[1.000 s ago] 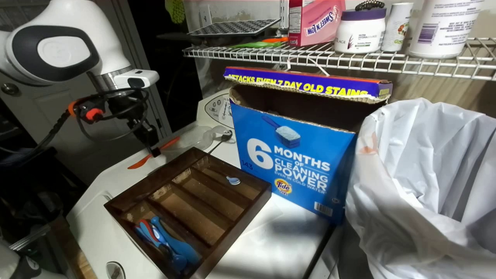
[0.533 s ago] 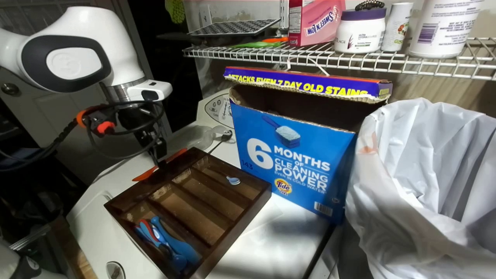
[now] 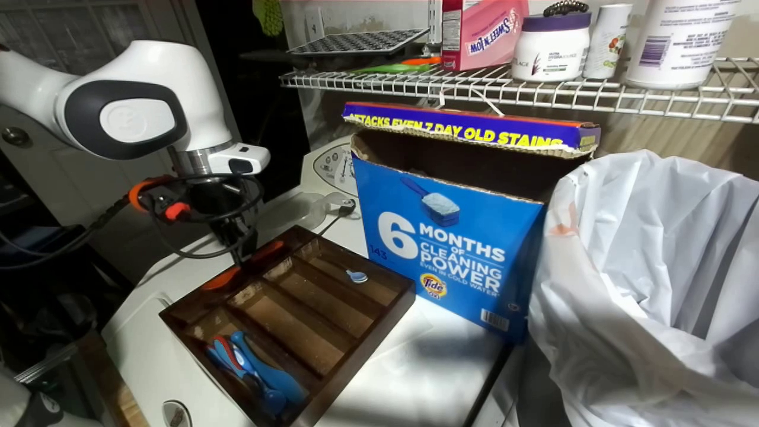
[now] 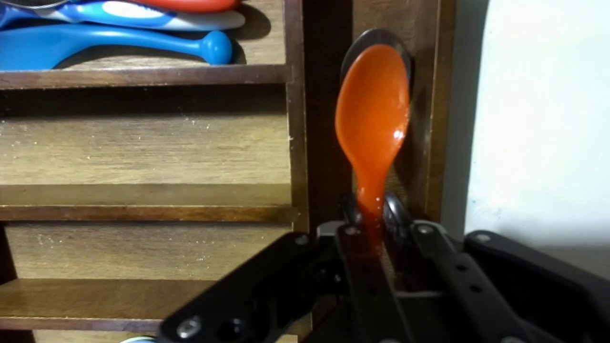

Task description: Put both the grey and orange spoons in the brown rack

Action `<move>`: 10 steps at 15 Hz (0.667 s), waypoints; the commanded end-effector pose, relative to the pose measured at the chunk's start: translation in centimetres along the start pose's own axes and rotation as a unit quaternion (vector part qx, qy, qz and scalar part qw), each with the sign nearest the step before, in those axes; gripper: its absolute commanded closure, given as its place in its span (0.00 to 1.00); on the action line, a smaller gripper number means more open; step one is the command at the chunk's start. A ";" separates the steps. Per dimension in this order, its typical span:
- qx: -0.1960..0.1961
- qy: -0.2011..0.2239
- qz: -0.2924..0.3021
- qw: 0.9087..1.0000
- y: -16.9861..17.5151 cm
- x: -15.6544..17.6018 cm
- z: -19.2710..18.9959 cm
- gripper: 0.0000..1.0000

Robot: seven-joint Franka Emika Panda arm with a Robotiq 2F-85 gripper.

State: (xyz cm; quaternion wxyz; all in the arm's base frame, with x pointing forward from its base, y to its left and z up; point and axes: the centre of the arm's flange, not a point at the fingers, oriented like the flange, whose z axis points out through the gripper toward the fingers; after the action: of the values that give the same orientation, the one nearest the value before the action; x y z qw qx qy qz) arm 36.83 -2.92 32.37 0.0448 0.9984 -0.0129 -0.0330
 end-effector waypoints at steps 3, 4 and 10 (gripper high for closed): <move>0.021 -0.006 -0.004 1.000 -0.3 -0.4 1.1 0.59; 0.019 -0.003 -0.003 1.000 -0.4 -0.4 0.8 0.58; 0.003 0.023 -0.007 1.000 -1.0 -0.9 -2.2 0.17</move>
State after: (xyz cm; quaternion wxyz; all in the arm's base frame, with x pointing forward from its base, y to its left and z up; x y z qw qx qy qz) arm 37.04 -2.35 32.73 0.0396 0.9988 -0.0099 -0.0282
